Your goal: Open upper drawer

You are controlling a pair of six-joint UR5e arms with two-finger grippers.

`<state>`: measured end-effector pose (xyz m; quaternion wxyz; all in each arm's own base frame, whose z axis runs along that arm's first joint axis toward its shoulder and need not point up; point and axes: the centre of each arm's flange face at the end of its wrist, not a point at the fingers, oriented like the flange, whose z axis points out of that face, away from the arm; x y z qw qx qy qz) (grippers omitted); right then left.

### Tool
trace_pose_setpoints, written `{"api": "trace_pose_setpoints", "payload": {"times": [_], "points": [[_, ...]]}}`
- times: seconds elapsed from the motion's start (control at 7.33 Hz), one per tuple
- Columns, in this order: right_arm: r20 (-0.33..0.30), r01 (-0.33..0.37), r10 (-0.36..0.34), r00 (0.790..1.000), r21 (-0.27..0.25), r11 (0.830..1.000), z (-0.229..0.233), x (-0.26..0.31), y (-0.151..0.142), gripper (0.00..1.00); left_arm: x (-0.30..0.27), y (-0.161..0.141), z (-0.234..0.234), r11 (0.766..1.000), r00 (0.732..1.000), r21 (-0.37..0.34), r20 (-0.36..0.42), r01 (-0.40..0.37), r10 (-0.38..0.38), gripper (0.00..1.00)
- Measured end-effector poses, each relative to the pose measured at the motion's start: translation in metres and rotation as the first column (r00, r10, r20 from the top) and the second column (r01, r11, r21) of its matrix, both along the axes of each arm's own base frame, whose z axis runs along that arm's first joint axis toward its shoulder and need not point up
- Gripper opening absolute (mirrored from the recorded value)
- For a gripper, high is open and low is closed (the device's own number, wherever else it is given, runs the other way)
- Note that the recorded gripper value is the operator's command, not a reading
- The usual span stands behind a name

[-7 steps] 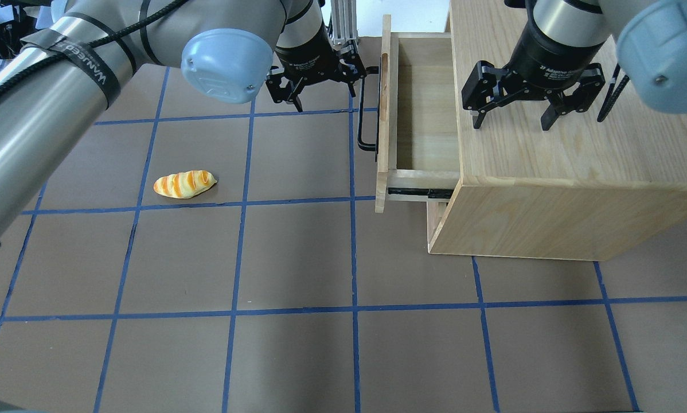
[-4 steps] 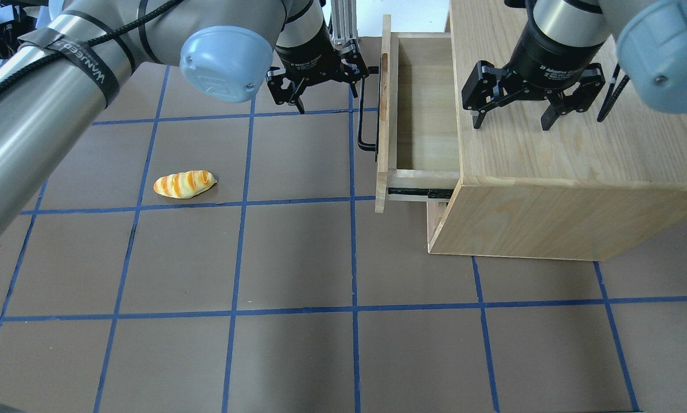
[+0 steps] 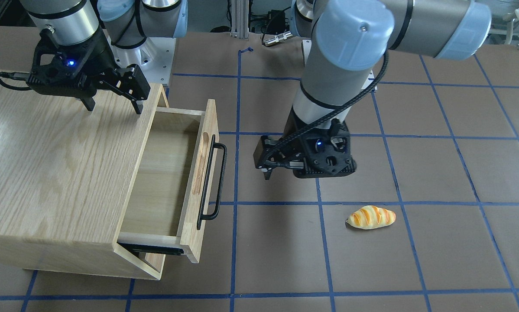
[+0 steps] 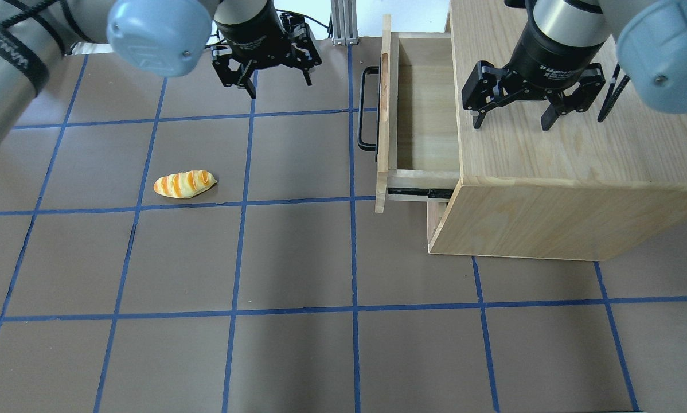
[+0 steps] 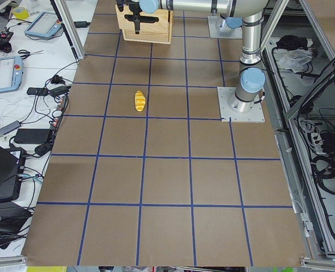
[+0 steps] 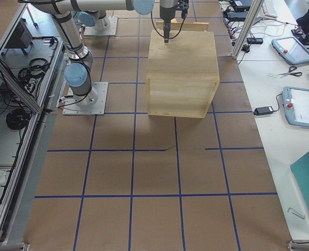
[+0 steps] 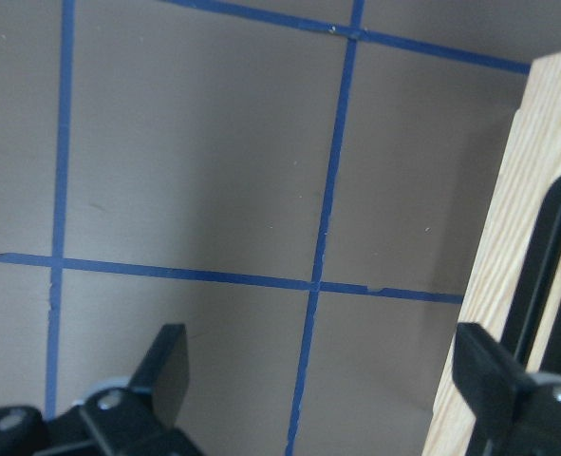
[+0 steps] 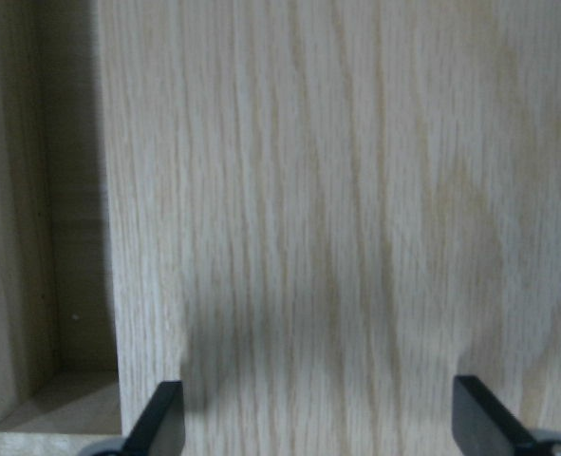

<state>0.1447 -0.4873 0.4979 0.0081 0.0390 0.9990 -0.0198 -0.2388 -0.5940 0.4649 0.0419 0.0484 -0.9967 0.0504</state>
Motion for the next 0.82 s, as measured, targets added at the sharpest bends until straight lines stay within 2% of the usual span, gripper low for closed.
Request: {"api": "trace_pose_setpoints", "payload": {"times": [0.14,0.27,0.82], "points": [[0.000,0.000,0.000,1.000,0.000,1.000,0.000,0.000,0.000,1.00,0.025,0.003,0.013,0.999,0.998,-0.014,0.046,0.040,-0.040,1.00],[0.000,0.000,0.000,1.000,0.000,1.000,0.000,0.000,0.000,1.00,0.048,0.005,0.022,0.999,0.996,-0.020,0.075,0.048,-0.046,1.00],[0.001,0.000,0.000,1.000,0.000,1.000,0.000,0.000,0.000,1.00,0.128,0.012,0.038,0.997,0.990,0.007,0.110,0.082,-0.082,1.00]]}}
